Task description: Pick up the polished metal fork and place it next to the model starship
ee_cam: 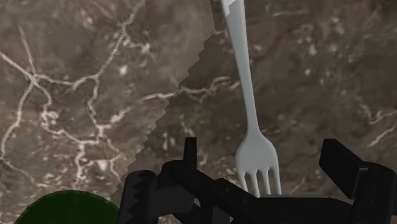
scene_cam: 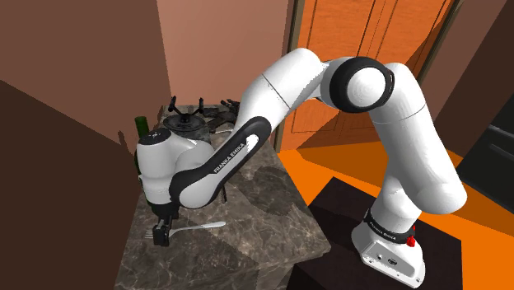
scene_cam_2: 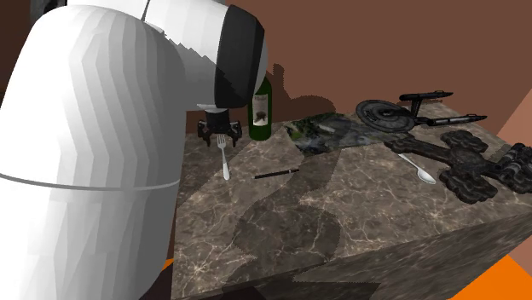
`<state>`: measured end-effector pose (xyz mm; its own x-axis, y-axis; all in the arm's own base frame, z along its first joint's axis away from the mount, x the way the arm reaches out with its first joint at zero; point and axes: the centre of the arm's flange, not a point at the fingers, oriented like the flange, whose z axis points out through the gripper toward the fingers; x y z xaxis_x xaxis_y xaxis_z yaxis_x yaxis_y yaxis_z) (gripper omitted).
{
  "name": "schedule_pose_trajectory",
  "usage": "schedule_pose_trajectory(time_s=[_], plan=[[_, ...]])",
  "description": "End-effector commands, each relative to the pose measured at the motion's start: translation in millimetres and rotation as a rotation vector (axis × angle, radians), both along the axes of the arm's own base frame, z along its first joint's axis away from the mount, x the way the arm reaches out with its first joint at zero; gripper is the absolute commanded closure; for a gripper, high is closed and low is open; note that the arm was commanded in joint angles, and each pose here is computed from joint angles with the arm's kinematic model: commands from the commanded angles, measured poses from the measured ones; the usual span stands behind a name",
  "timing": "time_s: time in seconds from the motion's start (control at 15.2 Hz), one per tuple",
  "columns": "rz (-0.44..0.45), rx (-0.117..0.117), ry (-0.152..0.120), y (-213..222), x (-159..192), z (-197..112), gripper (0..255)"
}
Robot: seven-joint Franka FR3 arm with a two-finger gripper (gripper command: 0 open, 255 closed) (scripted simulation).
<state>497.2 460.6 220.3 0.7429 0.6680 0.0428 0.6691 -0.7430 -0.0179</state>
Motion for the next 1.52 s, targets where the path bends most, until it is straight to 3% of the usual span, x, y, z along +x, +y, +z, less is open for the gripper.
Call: schedule_pose_trajectory(time_s=[0.0,0.07,0.66,1.45], plan=[[0.0,0.0,0.0,0.0,0.0,0.0,0],[0.0,0.0,0.0,0.0,0.0,0.0,255],[0.0,0.0,0.0,0.0,0.0,0.0,255],[0.0,0.0,0.0,0.0,0.0,63.3,255]])
